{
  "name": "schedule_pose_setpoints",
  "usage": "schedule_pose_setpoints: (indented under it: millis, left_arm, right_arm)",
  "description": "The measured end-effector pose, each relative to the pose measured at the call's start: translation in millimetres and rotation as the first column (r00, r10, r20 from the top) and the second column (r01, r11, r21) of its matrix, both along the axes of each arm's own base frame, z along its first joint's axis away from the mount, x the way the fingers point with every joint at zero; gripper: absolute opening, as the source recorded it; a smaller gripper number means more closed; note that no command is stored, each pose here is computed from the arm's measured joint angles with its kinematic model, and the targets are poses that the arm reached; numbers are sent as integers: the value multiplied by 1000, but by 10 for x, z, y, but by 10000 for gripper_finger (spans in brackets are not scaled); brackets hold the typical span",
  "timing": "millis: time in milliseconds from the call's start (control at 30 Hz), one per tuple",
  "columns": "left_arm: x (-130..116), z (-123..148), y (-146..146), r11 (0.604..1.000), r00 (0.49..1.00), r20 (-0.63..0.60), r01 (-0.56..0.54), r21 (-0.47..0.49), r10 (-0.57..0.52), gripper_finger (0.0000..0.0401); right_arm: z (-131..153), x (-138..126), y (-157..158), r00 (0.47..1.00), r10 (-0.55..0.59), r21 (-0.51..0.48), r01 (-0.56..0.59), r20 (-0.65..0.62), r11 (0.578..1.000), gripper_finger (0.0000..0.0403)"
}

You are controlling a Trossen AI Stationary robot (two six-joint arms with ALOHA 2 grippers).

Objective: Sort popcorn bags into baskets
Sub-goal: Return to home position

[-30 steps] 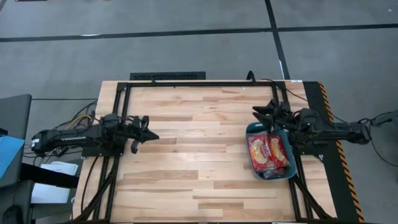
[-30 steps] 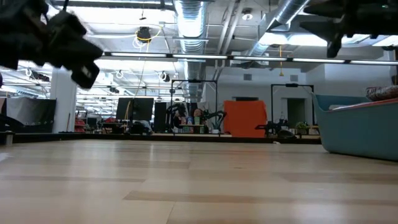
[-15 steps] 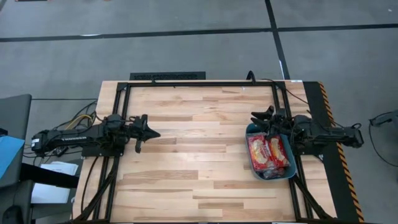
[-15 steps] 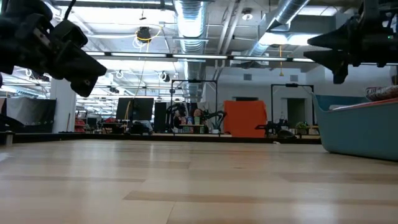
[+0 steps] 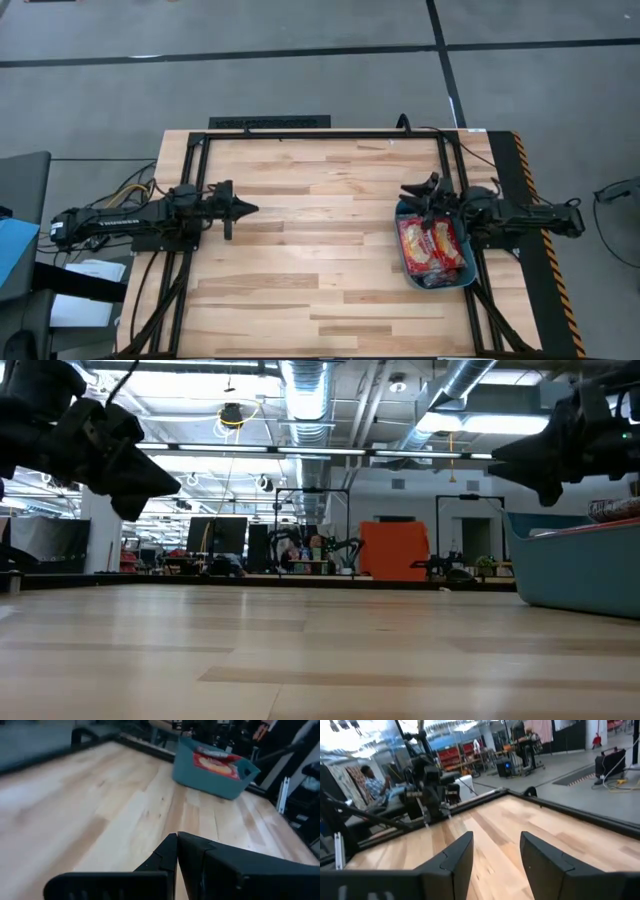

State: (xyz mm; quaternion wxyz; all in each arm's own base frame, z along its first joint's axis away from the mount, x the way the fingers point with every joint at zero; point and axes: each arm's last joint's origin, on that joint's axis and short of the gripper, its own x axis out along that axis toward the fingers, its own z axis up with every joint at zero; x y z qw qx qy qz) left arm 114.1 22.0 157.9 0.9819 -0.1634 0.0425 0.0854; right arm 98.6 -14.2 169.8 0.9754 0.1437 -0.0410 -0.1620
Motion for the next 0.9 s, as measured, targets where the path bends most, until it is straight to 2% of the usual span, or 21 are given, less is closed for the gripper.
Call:
schedule_pose_setpoints:
  millis: [100,167,233,533,667,800,900]
  left_arm:
    - [-9,-66,-2,995,999,-53,-15,-96,10,0]
    - [-17,-107,-3,993,996,-93,-22,-117,11,0]
    - [-28,-150,-5,992,990,-139,-29,-120,12,0]
    - [-30,-140,-3,993,991,-130,-39,-109,25,0]
    - [-92,-16,-7,995,999,5,-43,-85,43,0]
    - [-193,125,-18,997,983,174,-42,-57,52,0]
    - [-196,181,-20,998,976,215,-33,-50,43,0]
  right_arm:
    - [-11,1,1,1000,3,0,-3,-12,1000,182]
    - [-14,1,1,1000,5,-1,-5,-15,1000,180]
    - [-16,1,1,1000,5,0,-5,-17,1000,180]
    - [-23,1,2,1000,6,0,-6,-24,1000,190]
    - [-25,1,2,1000,6,0,-6,-25,1000,192]
    - [-27,1,2,1000,6,1,-6,-26,1000,189]
    - [-27,1,2,1000,7,1,-7,-26,1000,185]
